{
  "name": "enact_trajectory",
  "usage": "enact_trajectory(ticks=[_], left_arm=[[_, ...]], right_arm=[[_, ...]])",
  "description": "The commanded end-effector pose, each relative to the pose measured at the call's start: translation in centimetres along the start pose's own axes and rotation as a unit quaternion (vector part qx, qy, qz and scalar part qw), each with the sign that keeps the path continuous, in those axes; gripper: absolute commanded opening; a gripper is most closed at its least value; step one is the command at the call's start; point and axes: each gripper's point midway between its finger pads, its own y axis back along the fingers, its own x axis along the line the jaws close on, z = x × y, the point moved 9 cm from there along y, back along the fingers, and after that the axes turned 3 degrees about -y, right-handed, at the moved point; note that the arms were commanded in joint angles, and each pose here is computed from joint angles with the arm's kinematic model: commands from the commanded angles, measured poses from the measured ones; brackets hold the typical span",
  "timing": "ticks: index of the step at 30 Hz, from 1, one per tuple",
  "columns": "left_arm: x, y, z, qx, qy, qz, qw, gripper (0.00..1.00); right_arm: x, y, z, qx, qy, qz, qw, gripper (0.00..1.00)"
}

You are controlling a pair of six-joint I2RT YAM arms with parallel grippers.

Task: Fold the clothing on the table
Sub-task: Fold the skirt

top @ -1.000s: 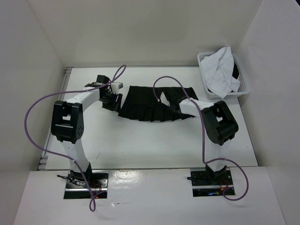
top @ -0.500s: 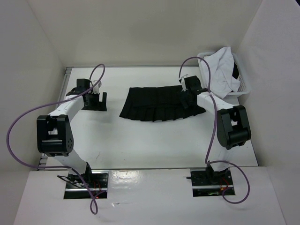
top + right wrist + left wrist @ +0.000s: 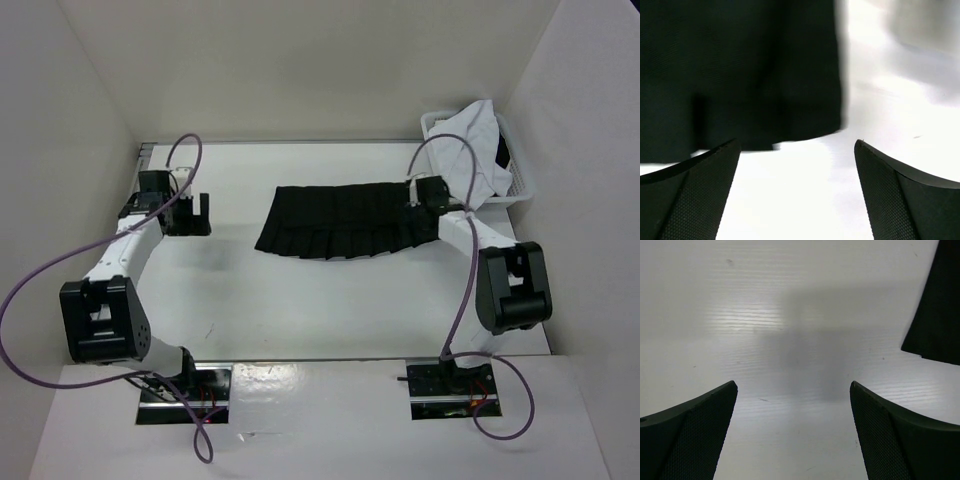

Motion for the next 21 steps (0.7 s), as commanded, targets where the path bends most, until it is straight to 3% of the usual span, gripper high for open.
enact_trajectory(ticks=[1,3,15,18,21], left_arm=[[1.8,1.5,0.0,-0.023,0.021,0.038,0.999,0.99],[2.8,2.2,0.2,-0.037,0.038,0.051,0.997,0.99],[3.4,4.4,0.5,-0.078,0.028,0.033,0.996,0.99],[3.5,4.8,0.4,-0.081,0.028,0.046,0.995,0.99],[3.5,5.4,0.5,-0.091,0.026,0.053,0.994,0.99]], right_arm=[[-4.8,1.3,2.1,-0.083,-0.141,0.006,0.987,0.99],[-6.4,1.0,1.2,-0.084,-0.178,0.011,0.980,0.99],[-4.8,-0.2,0.0,-0.070,-0.144,0.022,0.987,0.99],[-4.7,0.2,0.3,-0.122,-0.157,0.021,0.980,0.99],[-3.9,0.4,0.1,-0.126,-0.165,0.059,0.976,0.99]])
